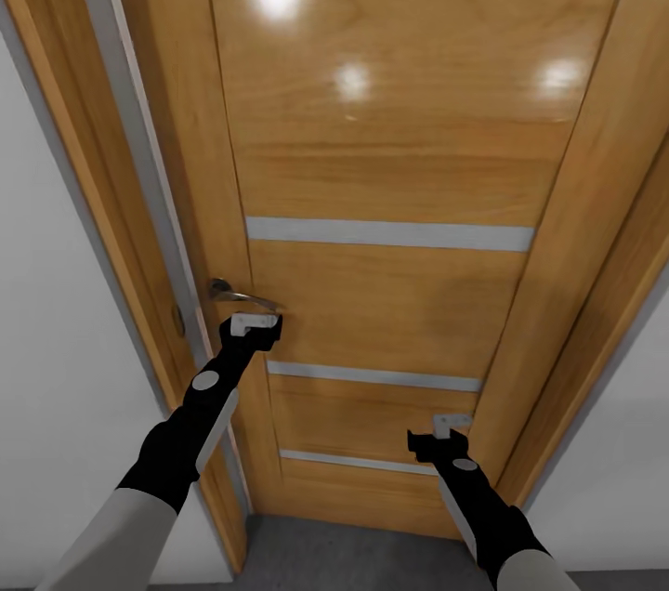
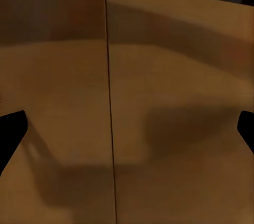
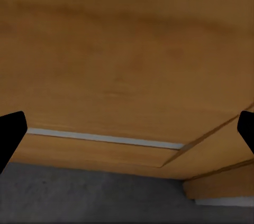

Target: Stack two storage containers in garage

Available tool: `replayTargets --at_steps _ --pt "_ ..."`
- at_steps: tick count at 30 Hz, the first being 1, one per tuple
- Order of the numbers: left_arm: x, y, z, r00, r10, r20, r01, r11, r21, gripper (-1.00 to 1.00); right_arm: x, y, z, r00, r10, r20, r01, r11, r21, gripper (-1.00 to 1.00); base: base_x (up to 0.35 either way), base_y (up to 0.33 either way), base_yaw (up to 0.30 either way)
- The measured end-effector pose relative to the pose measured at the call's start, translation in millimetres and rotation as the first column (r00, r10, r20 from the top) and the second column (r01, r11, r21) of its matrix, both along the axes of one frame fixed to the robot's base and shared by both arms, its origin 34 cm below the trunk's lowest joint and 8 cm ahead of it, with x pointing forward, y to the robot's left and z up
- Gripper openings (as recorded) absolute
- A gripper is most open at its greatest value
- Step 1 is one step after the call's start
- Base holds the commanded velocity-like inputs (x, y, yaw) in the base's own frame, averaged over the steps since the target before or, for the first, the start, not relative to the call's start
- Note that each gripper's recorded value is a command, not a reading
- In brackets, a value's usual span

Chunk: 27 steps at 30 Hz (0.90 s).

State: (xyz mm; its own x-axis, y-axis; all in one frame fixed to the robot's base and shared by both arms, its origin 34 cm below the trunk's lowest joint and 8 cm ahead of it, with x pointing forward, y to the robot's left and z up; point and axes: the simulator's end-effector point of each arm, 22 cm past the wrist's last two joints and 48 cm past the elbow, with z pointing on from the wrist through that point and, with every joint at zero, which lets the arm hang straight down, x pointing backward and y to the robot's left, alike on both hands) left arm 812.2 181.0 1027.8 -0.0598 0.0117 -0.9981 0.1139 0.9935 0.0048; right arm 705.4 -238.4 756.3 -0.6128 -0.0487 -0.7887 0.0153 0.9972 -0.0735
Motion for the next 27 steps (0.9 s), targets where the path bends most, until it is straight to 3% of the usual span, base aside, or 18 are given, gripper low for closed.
replayTargets --at_steps 27 --pt "0.1 -0.7 0.0 1.000 -0.001 0.006 0.001 1.000 -0.002 1.00 1.8 -2.4 2.4 1.000 -0.003 0.008 0.004 1.000 -0.003 1.00 0.060 0.000 0.000"
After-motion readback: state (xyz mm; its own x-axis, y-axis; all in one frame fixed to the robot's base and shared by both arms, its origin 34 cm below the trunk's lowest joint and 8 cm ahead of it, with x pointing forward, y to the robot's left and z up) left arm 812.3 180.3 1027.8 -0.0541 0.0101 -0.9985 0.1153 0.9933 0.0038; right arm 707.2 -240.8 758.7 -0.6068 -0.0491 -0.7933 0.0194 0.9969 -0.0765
